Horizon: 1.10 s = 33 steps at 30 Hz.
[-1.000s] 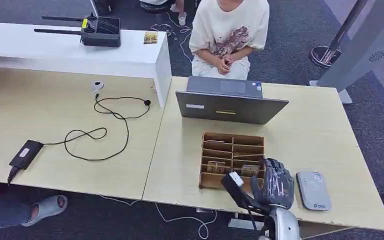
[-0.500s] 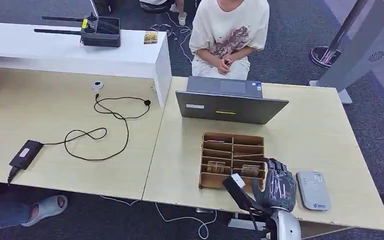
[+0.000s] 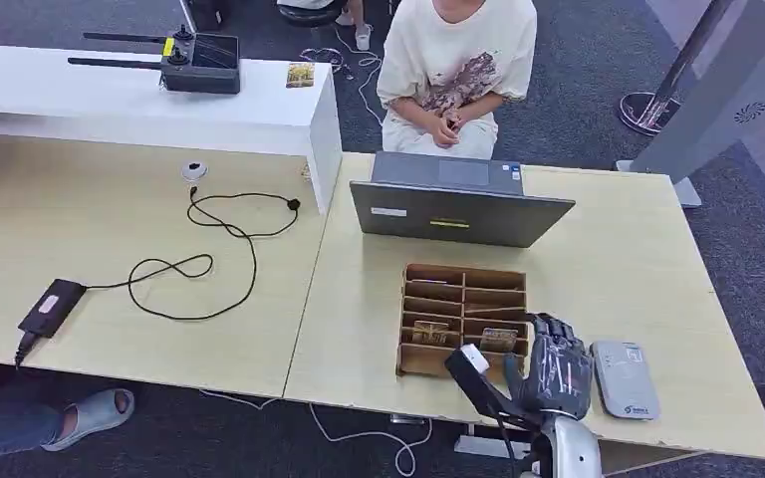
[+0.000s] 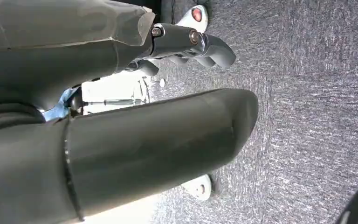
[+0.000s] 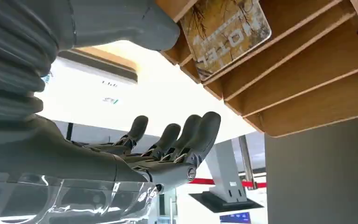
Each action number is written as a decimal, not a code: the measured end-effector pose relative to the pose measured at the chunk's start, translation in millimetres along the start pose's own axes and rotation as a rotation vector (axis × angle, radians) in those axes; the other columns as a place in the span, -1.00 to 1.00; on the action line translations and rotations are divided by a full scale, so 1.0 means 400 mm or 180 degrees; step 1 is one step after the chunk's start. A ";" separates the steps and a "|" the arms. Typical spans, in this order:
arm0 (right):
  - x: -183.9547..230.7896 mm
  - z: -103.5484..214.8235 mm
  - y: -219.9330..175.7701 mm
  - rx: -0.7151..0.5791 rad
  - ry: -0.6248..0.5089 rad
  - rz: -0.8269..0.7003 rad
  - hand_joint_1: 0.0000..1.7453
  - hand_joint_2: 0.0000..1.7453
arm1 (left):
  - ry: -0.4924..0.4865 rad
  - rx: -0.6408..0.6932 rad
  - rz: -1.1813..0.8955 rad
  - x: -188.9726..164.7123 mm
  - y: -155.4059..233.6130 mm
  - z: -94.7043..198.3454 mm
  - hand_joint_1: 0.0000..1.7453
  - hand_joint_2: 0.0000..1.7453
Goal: Pass the card to the sensor for recognition and then transmit it.
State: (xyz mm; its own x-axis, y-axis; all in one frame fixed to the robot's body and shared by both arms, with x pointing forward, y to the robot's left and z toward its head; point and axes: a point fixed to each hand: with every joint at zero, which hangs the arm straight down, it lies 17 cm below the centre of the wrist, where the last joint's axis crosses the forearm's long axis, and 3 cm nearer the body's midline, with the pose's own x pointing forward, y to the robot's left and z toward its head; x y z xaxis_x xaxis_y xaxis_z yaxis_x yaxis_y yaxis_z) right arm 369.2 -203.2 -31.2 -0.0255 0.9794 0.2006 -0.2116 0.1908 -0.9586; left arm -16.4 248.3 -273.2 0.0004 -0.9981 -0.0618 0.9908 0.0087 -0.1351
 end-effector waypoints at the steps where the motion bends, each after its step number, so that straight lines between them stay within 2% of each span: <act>1: 0.001 -0.002 -0.002 -0.0006 -0.0004 0.0005 -0.24 1.00 | 0.0001 0.0000 0.0000 0.000 0.000 0.000 -1.00 -1.00; 2: 0.001 -0.003 -0.003 -0.0008 -0.0011 0.0014 -0.18 1.00 | 0.0000 -0.0001 0.0000 0.000 0.000 0.000 -1.00 -1.00; 4: 0.003 -0.005 -0.006 -0.0015 -0.0022 0.0036 -0.18 1.00 | 0.0000 -0.0001 0.0000 0.000 0.000 0.000 -1.00 -1.00; 5: 0.005 -0.007 -0.008 -0.0019 -0.0030 0.0036 -0.06 1.00 | 0.0000 -0.0001 0.0000 0.000 0.000 0.000 -1.00 -1.00; 11: 0.012 -0.012 -0.012 -0.0025 -0.0062 0.0061 -0.18 1.00 | -0.0010 0.0003 0.0001 0.001 0.000 0.000 -1.00 -1.00; 14: 0.014 -0.014 -0.013 -0.0024 -0.0070 0.0066 -0.16 1.00 | -0.0011 0.0004 0.0001 0.001 0.000 0.000 -1.00 -1.00; 20: 0.016 -0.014 -0.011 -0.0009 -0.0083 0.0076 -0.24 1.00 | -0.0013 0.0003 0.0001 0.002 0.000 0.000 -1.00 -1.00; 23: 0.019 -0.014 -0.011 -0.0006 -0.0095 0.0079 -0.24 1.00 | -0.0015 0.0002 0.0000 0.002 0.000 0.000 -1.00 -1.00; 26: 0.025 -0.014 -0.011 -0.0003 -0.0111 0.0076 -0.12 1.00 | -0.0015 0.0000 0.0000 0.002 -0.001 0.000 -1.00 -1.00; 33: 0.041 -0.016 -0.004 0.0024 -0.0147 0.0077 -0.14 1.00 | -0.0016 -0.0002 -0.0001 0.005 -0.001 0.000 -1.00 -1.00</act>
State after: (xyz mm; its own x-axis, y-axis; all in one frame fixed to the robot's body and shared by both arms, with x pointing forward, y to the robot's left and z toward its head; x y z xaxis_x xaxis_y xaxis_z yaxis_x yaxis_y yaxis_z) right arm 375.5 -186.9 -27.6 -0.0758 0.9795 0.1866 -0.2177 0.1664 -0.9617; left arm -16.9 246.2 -273.1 0.0006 -0.9984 -0.0568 0.9907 0.0084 -0.1359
